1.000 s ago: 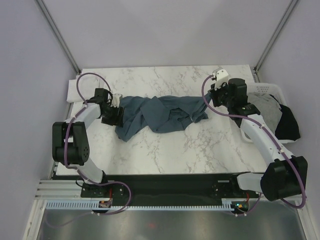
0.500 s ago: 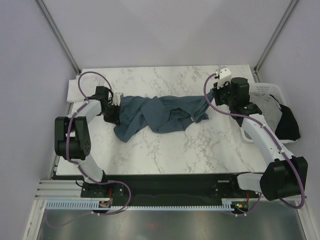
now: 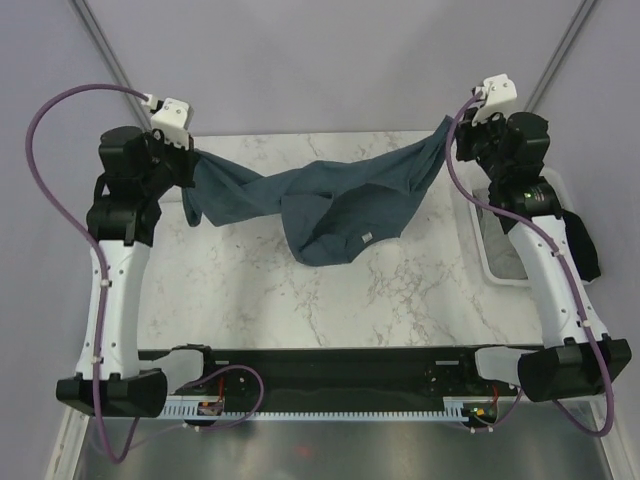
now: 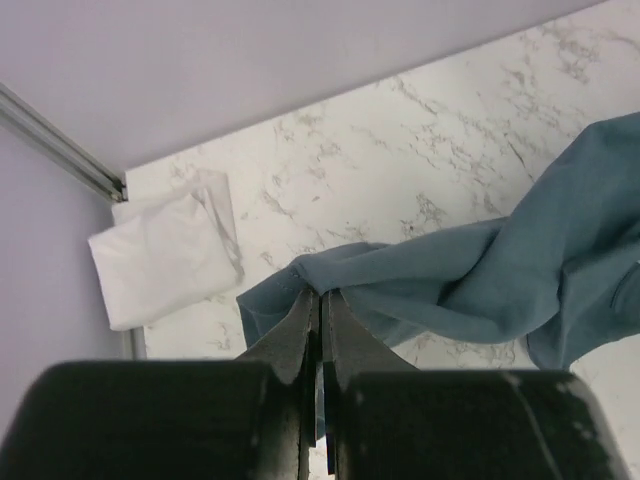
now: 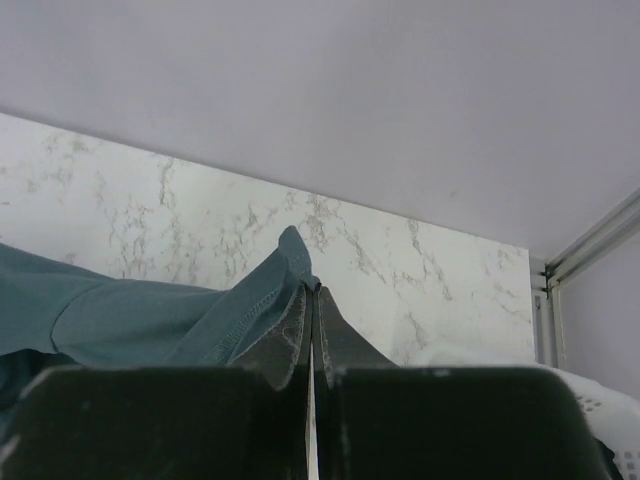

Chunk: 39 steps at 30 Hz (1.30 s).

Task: Fold and stack the t-shirts
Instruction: Flatten the tshirt out

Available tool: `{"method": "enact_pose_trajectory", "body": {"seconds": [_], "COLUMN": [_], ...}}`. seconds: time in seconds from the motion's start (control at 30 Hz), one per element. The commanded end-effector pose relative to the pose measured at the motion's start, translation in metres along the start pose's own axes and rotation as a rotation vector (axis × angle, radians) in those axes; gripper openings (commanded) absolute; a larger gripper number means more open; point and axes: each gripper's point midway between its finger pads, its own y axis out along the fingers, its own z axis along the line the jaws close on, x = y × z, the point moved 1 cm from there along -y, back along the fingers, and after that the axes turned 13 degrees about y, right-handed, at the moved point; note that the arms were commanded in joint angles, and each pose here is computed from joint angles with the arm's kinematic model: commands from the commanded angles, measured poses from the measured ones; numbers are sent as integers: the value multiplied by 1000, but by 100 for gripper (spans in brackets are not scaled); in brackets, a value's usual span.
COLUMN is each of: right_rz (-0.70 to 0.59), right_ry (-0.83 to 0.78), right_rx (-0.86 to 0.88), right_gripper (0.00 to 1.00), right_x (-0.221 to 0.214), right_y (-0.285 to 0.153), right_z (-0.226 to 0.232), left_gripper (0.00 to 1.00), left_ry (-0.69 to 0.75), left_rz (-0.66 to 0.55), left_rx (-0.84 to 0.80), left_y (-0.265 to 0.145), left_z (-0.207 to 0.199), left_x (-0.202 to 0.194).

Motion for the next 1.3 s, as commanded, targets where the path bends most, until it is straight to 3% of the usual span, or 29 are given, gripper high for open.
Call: {"method": "enact_pose_trajectory", "body": {"seconds": [0.0,0.13,0.37,0.5,0.8,0.87,0.97,1.0,1.03,1.17,1.2,1.27], "right_rz": [-109,-178,-295,-262,-97,-62,18,-7,31,145,138,163], "right_ry": [54,77,43,66,-7,10,54,53,68,135,147,167], "right_rx": [42,56,14,81,280,283,270,254,248,223,224,217], "right_gripper": [0,0,0,0,0,0,0,0,0,0,0,0], "right_x": [54,87,141,133,84,72,29,29,11,-52,-55,-65], "right_y": [-30,-54,-90,-101,-124,-115,-77,-65,-46,14,26,52], "right_z": [13,18,16,30,62,60,50,45,40,23,21,15], "left_gripper": [3,3,4,4,3,3,3,3,4,4,4,2], "left_ry": [70,105,126,120,164,147,112,98,78,6,2,6], "left_rz": [-37,-102,-155,-143,-25,2,130,177,140,371,385,392], "left_rx": [57,123,230,179,19,-43,-120,-148,-137,-259,-265,-170], "left_y": [-24,-57,-72,-77,-83,-72,-36,-24,-5,78,95,131], "left_z": [9,14,37,27,-15,-29,-41,-45,-41,-54,-50,-28], "left_x": [11,24,51,48,-8,-25,-66,-81,-74,-143,-144,-143]}}
